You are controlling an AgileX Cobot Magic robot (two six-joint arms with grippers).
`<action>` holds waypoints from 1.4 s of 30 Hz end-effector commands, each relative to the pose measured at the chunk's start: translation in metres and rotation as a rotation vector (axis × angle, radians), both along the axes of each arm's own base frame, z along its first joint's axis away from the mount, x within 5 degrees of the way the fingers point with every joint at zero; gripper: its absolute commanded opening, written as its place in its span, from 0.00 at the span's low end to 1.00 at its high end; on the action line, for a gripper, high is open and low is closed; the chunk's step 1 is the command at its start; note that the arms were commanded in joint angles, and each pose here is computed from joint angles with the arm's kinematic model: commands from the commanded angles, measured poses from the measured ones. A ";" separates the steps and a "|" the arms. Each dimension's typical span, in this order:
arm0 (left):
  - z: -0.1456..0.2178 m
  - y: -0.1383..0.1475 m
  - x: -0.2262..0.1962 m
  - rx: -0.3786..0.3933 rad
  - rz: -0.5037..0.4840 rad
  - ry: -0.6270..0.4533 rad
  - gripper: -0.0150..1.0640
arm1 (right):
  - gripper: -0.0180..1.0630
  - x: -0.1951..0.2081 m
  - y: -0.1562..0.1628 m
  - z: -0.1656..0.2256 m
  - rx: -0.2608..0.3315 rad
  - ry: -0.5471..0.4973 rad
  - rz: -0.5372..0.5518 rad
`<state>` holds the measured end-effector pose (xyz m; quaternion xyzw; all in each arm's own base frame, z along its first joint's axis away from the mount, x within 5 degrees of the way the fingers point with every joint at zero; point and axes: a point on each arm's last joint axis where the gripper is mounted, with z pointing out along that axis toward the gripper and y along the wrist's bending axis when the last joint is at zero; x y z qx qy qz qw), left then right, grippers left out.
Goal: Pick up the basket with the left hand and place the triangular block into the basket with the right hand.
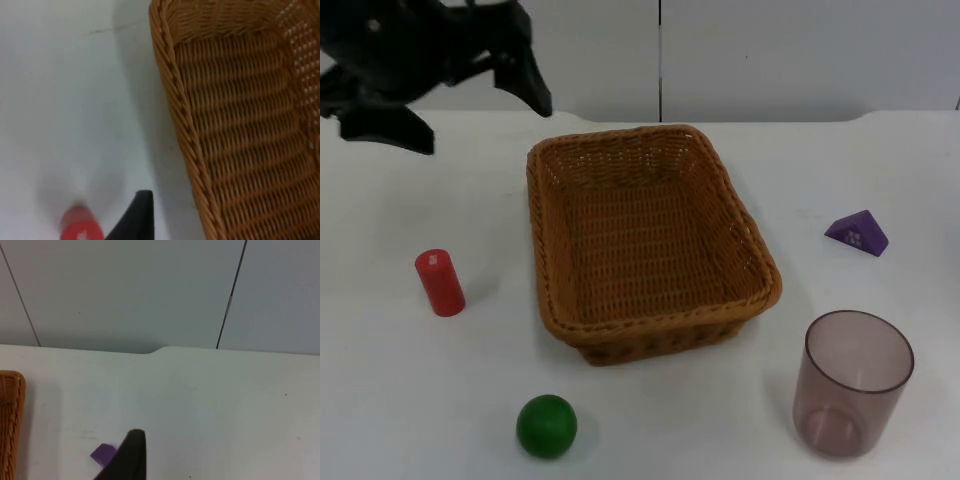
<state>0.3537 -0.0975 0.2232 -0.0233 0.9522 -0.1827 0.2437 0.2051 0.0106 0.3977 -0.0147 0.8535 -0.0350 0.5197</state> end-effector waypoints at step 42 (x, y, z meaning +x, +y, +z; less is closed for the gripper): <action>-0.137 -0.061 0.040 0.096 0.039 0.306 0.81 | 0.98 0.000 -0.001 0.003 -0.015 -0.016 0.002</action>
